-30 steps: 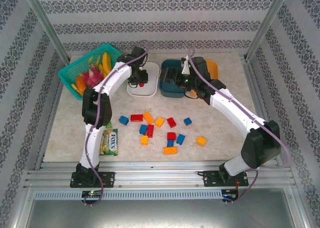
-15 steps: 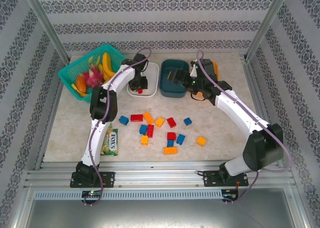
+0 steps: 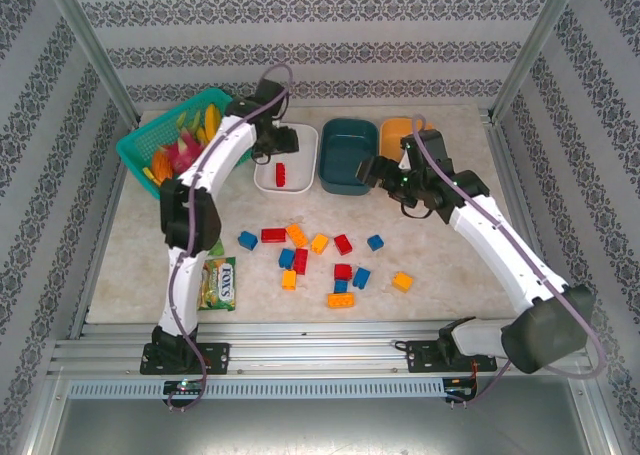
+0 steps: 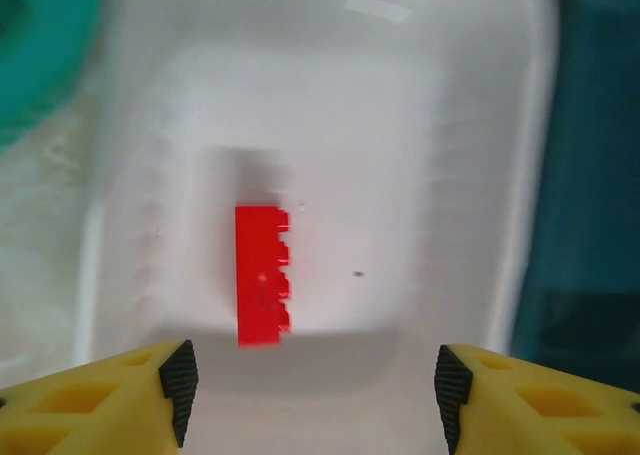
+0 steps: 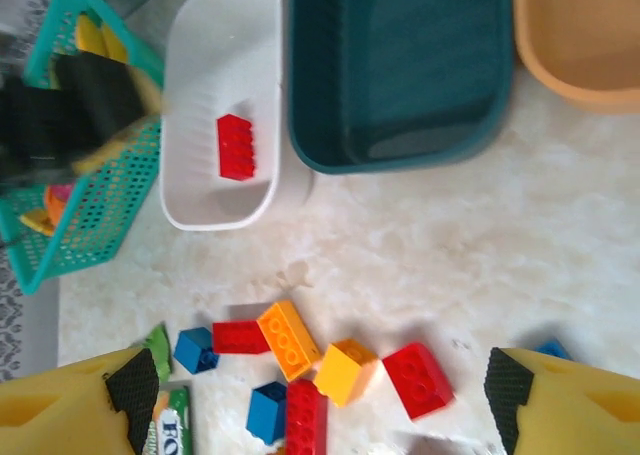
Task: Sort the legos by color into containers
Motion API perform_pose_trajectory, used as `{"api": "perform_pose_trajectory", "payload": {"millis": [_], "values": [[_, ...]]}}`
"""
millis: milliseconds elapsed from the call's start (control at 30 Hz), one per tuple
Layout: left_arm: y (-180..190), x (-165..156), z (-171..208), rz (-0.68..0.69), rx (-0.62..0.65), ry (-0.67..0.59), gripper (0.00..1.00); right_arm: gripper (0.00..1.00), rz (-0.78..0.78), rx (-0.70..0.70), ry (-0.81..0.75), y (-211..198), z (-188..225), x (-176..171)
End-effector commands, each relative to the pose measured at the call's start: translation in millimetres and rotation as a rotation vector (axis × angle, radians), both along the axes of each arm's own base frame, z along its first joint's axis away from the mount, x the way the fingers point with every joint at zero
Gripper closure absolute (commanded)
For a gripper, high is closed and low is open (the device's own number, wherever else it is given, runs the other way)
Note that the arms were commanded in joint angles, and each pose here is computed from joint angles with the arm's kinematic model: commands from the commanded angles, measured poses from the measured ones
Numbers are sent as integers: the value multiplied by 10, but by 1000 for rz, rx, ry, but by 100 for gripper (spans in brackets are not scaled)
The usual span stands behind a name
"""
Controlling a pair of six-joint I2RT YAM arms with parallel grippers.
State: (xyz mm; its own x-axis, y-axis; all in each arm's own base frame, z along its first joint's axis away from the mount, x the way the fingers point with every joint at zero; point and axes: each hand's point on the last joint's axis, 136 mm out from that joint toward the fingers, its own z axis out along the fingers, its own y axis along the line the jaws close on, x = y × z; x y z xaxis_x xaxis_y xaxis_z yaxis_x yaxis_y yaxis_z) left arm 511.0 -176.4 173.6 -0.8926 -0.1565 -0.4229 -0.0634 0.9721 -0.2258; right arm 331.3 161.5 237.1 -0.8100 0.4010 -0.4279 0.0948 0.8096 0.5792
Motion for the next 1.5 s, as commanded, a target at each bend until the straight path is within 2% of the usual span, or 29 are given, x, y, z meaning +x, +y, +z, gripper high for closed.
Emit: {"api": "perform_pose_trajectory", "payload": {"millis": [0,133,267,367,467,533,633,800,967,1267,1467], "values": [[-89,-245,649,-43,-41,-121,30,14,-43,-72,38,-203,10,-246],[-280,-607,1032,-135,-108,-225,20,15,-84,-108,83,-332,-10,-444],[-633,-1174,1062,-296,-231,-233,16,16,-183,-186,270,-601,-307,-780],[-862,-1700,866,-415,-309,-173,15,16,-219,-188,412,-662,-663,-1029],[-1003,-2188,589,-492,-370,-104,14,15,-252,-129,545,-646,-1038,-1238],[-1063,-2476,392,-535,-374,-59,13,15,-274,-110,605,-656,-1266,-1333],[-1094,-2741,189,-560,-361,-20,13,15,-289,-120,645,-691,-1522,-1395],[-1134,-2860,34,-563,-356,-6,13,18,-283,-104,710,-649,-1851,-1443],[-1180,-2855,7,-566,-352,-8,14,23,-285,-128,741,-675,-2003,-1472],[-1220,-2825,36,-569,-352,-15,14,38,-281,-147,776,-685,-2217,-1491],[-1212,-2779,88,-537,-353,-31,14,59,-278,-168,746,-706,-2154,-1427]]}}
